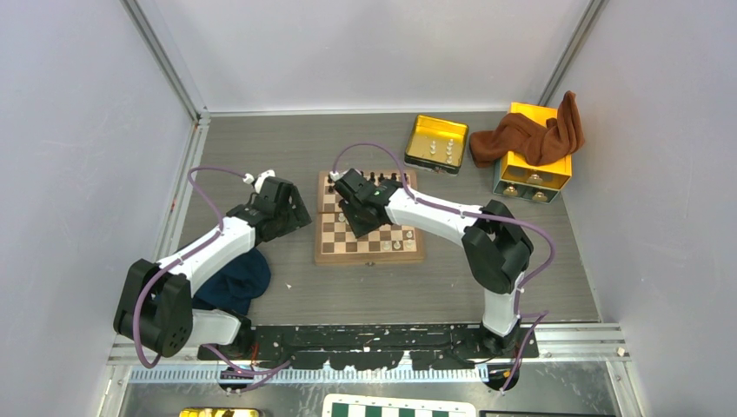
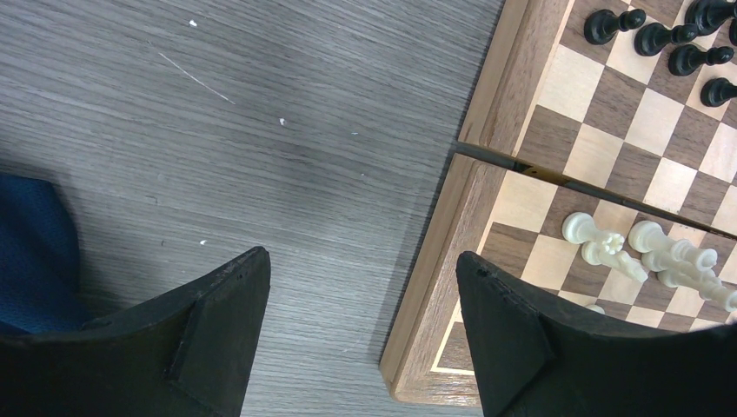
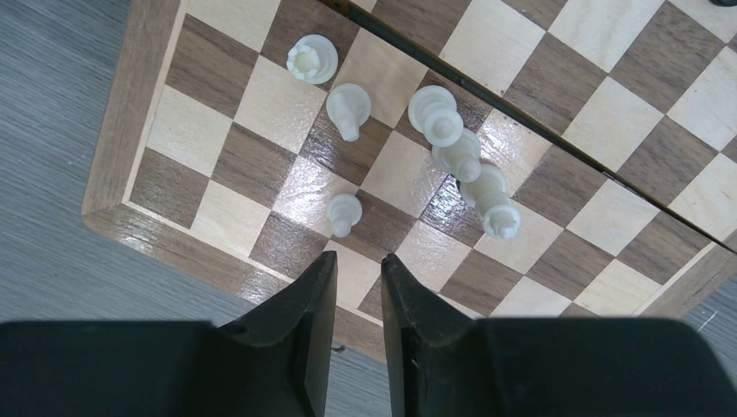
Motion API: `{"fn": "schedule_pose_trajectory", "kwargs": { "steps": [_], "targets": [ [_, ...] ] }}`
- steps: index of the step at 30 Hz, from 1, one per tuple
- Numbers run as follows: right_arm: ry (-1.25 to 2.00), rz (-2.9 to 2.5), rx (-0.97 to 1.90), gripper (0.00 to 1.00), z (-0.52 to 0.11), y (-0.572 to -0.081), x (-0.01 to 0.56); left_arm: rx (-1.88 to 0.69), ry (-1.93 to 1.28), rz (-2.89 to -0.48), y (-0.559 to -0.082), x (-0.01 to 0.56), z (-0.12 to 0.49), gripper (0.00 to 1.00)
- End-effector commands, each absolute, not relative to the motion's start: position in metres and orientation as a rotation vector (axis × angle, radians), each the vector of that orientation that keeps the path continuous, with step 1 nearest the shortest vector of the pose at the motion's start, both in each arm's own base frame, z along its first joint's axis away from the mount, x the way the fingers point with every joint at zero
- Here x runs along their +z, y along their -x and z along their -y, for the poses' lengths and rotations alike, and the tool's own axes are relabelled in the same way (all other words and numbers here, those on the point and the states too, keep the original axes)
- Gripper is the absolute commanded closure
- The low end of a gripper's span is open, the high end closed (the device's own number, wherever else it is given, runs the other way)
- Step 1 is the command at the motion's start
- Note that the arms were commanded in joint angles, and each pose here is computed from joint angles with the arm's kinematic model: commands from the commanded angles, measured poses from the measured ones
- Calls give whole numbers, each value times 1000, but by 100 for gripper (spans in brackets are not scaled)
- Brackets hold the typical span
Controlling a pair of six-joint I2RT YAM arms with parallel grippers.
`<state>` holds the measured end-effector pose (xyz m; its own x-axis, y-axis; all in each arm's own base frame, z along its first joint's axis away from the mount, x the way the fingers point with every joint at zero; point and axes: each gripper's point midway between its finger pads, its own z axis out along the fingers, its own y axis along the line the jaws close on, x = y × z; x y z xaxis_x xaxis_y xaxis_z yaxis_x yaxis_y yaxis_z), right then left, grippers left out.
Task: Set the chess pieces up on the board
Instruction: Pick up the chess piece from the chessboard.
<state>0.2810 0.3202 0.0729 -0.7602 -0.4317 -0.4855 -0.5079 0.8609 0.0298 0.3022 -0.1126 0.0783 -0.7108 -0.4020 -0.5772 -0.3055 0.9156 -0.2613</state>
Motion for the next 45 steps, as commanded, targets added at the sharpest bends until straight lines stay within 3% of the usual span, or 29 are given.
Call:
{"fn": "schedule_pose_trajectory", "kwargs": {
  "steps": [1,45],
  "targets": [
    [661,-2464,302,68,-333,-286,119,-210,504,-2371,-312,86,113,21],
    [694,-2522,308,64,-348,-291,74,-189,482,-2383,-307,82,109,20]
  ]
}}
